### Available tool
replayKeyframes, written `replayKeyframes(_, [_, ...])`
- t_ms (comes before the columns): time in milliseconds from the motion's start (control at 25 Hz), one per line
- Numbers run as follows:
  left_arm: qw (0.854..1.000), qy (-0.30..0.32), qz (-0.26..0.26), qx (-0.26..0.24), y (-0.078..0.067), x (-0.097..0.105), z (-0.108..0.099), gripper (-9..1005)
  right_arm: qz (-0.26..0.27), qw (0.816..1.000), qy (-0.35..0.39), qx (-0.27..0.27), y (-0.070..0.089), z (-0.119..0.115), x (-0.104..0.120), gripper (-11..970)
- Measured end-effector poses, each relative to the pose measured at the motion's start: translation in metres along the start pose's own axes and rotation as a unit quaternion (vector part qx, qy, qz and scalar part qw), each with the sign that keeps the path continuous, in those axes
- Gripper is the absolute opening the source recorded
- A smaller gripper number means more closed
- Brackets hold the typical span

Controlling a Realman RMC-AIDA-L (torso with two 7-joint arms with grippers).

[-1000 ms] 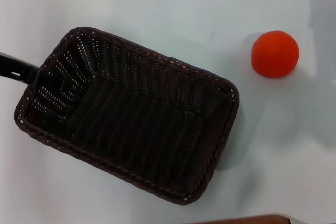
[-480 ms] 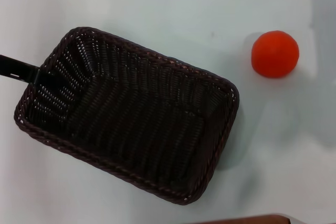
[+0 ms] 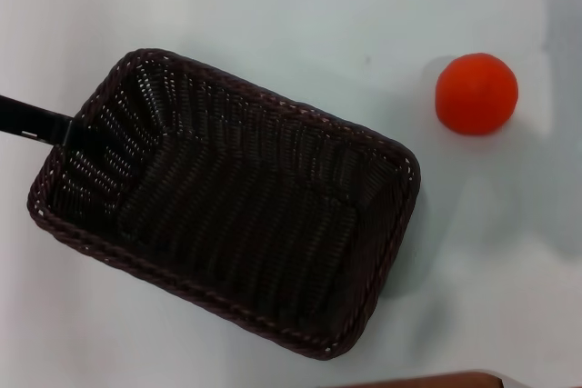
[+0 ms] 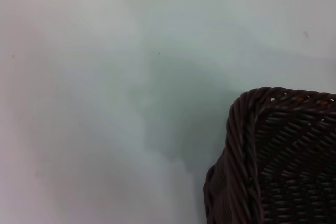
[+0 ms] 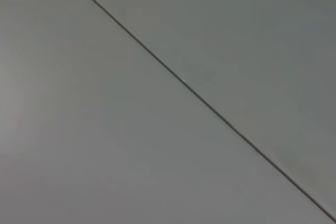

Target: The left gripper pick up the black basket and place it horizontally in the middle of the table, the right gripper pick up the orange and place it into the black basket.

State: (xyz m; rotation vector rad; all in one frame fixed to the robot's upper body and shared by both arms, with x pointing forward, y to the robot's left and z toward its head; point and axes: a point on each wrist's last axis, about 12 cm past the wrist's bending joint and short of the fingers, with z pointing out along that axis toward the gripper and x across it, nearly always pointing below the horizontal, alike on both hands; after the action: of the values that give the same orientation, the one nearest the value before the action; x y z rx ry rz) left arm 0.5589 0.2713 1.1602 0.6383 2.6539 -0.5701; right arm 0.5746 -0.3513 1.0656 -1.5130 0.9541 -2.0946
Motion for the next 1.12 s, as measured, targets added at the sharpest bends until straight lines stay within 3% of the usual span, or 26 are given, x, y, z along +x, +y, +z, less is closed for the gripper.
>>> replayKeyframes(120, [1.000, -0.006, -0.008, 0.004, 0.001, 0.001, -0.001, 172, 0.000, 1.000, 0.001, -0.001, 0.001, 0.000, 0.001, 838])
replayKeyframes(280, [0.997, -0.052, -0.053, 0.028, 0.007, 0.003, -0.009, 184, 0.000, 1.000, 0.000, -0.002, 0.001, -0.001, 0.001, 838])
replayKeyframes(640, [0.974, -0.139, -0.156, 0.091, 0.021, 0.013, -0.025, 210, 0.000, 1.000, -0.005, -0.007, 0.001, 0.003, 0.000, 838])
replayKeyframes(880, [0.949, -0.186, -0.220, 0.125, 0.029, 0.024, -0.034, 227, 0.001, 1.000, -0.002, -0.009, 0.001, 0.003, 0.000, 838])
replayKeyframes(1120, [0.916, -0.234, -0.280, 0.167, 0.038, 0.041, -0.021, 245, 0.002, 1.000, -0.004, -0.013, 0.002, 0.003, 0.000, 838])
